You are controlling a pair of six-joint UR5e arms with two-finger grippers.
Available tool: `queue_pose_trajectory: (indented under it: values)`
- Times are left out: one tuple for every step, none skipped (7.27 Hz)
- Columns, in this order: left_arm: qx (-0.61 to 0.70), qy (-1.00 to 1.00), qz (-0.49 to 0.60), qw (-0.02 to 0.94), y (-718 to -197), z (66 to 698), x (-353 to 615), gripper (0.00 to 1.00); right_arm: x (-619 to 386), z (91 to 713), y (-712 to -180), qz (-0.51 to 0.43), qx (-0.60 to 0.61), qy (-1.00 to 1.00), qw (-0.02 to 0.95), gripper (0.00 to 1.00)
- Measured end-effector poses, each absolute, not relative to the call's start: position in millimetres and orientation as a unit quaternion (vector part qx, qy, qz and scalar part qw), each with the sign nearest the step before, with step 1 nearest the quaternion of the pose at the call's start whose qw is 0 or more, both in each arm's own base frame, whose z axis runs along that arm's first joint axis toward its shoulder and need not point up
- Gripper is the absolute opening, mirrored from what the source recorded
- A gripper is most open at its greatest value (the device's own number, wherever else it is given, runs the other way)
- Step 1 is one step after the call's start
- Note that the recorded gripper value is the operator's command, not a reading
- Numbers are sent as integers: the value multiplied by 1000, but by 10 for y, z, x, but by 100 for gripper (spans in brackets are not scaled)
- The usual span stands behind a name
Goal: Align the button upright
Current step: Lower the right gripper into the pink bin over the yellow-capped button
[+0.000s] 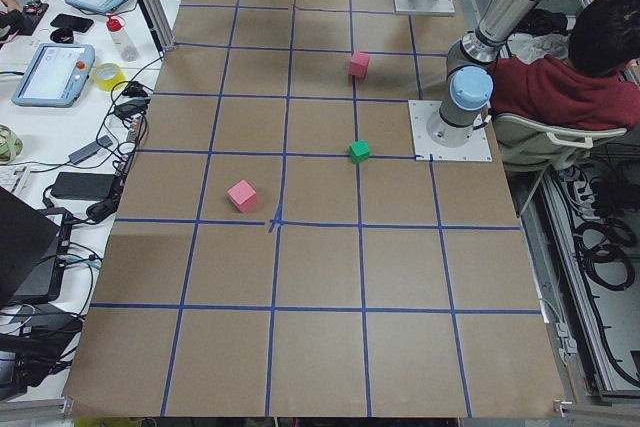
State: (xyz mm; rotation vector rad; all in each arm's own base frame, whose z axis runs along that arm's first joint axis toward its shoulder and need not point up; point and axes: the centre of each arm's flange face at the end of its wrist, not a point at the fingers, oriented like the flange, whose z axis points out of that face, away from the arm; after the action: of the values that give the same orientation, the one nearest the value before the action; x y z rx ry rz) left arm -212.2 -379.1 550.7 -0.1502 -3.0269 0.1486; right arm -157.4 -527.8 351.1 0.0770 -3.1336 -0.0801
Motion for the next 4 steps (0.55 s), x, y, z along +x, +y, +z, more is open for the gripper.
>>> queue_pose_trajectory:
  values:
    - [-49,-996,49,53,-3791,5506,-2122,100,-1648,3223,-5266,-20,25,-999,8,100]
    - [-49,-996,49,53,-3791,5506,-2122,100,-1693,2983,-5265,-14,24,-1000,14,100]
    - [-49,-996,49,53,-3791,5506,-2121,100,-1759,2768,-5265,-13,20,-1000,16,100]
    - [-49,-996,49,53,-3792,5506,-2120,100,-1874,2593,-5248,-17,12,-1000,14,100]
